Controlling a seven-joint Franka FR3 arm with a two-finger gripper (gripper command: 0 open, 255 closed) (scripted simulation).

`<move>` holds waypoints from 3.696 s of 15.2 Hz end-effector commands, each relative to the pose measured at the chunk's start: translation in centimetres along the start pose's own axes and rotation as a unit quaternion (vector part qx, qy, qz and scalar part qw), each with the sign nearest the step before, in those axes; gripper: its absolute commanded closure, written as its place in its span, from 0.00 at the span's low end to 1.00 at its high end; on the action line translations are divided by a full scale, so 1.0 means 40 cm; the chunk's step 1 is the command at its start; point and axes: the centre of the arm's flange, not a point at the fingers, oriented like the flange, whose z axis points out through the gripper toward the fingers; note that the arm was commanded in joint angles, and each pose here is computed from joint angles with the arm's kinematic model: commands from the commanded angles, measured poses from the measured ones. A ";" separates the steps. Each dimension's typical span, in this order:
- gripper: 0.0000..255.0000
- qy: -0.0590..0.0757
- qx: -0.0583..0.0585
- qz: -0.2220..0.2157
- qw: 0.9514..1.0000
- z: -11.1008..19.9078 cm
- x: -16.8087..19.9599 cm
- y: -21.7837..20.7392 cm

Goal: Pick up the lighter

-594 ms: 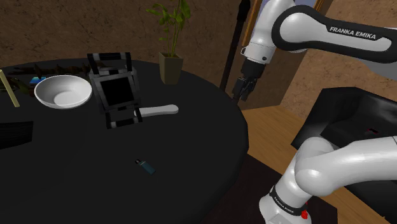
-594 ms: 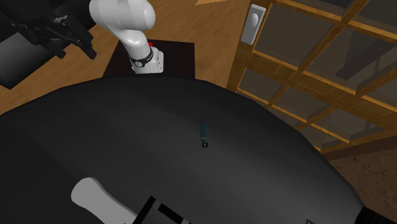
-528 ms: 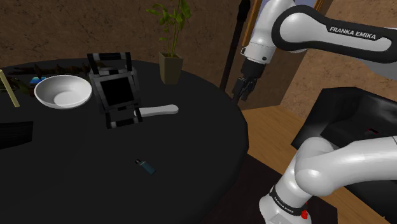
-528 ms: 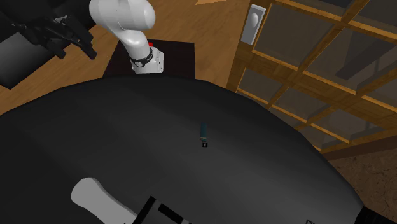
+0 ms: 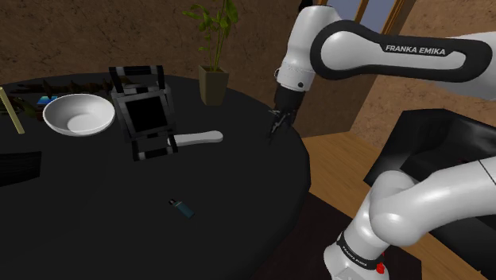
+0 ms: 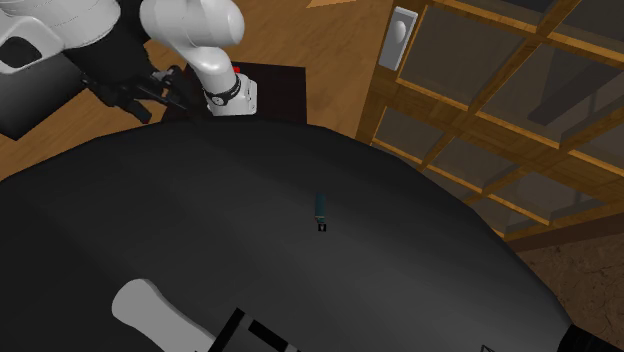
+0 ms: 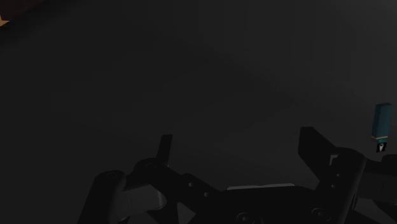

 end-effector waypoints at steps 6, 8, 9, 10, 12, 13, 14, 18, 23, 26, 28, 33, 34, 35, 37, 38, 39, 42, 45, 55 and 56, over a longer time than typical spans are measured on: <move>0.00 -0.006 -0.010 -0.009 1.000 0.097 0.069 -0.206; 0.00 -0.008 -0.013 -0.011 1.000 0.127 0.089 -0.265; 0.00 -0.009 -0.014 -0.012 1.000 0.141 0.099 -0.294; 0.00 -0.010 -0.015 -0.014 1.000 0.156 0.109 -0.323; 0.00 -0.012 -0.018 -0.016 1.000 0.187 0.129 -0.381; 0.00 -0.013 -0.020 -0.017 1.000 0.202 0.139 -0.410; 0.00 -0.014 -0.021 -0.019 1.000 0.217 0.148 -0.439; 0.00 -0.017 -0.027 -0.024 0.999 0.280 0.186 -0.554; 0.00 -0.021 -0.032 -0.029 0.999 0.355 0.220 -0.665; 0.00 -0.021 -0.032 -0.029 0.999 0.395 0.220 -0.662; 0.00 -0.021 -0.032 -0.029 0.999 0.421 0.220 -0.659; 1.00 -0.021 -0.032 -0.029 0.999 0.440 0.219 -0.658; 1.00 -0.021 -0.032 -0.029 0.999 0.440 0.219 -0.657; 1.00 -0.021 -0.032 -0.029 0.999 0.439 0.219 -0.657; 1.00 -0.021 -0.032 -0.029 0.999 0.444 0.217 -0.658; 1.00 -0.021 -0.032 -0.029 0.999 0.447 0.216 -0.657; 1.00 -0.021 -0.033 -0.029 0.999 0.448 0.214 -0.656; 1.00 -0.021 -0.032 -0.029 0.999 0.428 0.220 -0.659; 1.00 -0.021 -0.032 -0.029 0.999 0.389 0.220 -0.662; 1.00 -0.021 -0.032 -0.029 0.999 0.257 0.221 -0.674; 1.00 -0.021 -0.032 -0.029 0.999 0.244 0.221 -0.675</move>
